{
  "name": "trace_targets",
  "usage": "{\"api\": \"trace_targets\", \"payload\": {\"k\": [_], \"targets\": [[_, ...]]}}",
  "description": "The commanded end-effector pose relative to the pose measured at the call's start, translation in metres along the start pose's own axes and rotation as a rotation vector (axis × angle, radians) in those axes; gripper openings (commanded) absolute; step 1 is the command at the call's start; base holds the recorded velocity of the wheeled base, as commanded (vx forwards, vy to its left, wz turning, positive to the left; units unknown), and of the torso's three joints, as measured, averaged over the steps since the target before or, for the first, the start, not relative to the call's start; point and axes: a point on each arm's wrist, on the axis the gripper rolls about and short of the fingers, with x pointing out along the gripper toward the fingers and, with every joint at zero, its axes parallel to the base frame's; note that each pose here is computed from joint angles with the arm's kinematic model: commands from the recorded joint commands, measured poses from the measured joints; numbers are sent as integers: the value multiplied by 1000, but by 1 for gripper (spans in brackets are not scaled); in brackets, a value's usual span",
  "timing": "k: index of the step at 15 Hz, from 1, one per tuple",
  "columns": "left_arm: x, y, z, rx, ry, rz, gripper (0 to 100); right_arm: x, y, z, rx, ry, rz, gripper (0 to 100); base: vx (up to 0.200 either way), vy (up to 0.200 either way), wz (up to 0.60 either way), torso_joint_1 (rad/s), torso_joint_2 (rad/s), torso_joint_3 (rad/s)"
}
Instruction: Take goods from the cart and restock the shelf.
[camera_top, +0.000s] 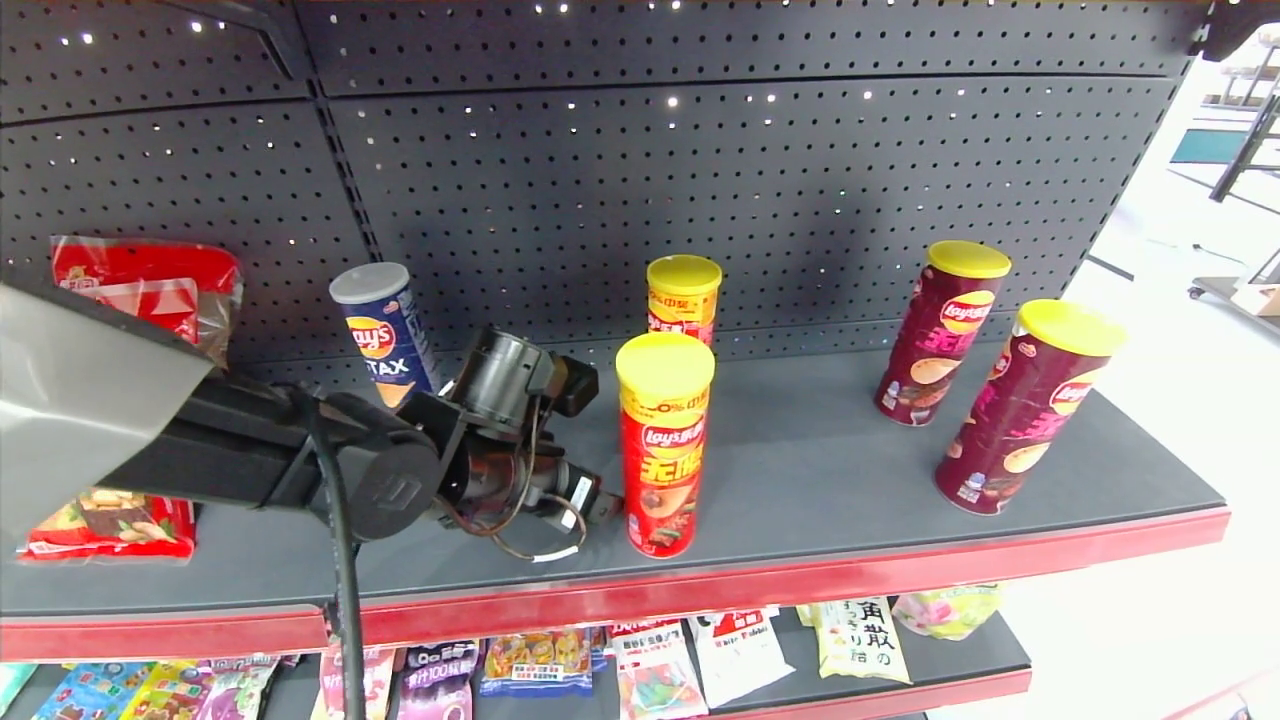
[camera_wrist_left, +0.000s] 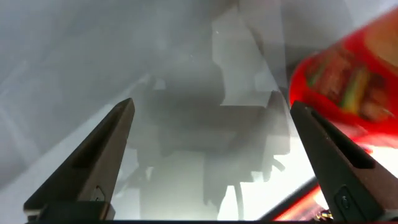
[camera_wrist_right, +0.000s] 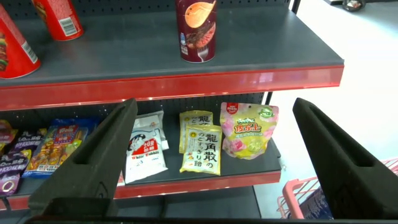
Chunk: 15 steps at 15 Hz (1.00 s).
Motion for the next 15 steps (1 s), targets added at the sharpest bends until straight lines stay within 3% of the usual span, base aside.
{"api": "trace_targets", "payload": {"k": [1, 4, 15], "targets": [[-19, 3, -4, 1, -13, 2, 100, 0, 0, 0, -1, 1, 0, 100, 0, 0, 0, 0, 0, 0], [-26, 3, -20, 35, 30, 1, 100, 0, 0, 0, -1, 1, 0, 100, 0, 0, 0, 0, 0, 0], [-13, -15, -17, 73, 34, -41, 100, 0, 0, 0, -1, 1, 0, 100, 0, 0, 0, 0, 0, 0]]}}
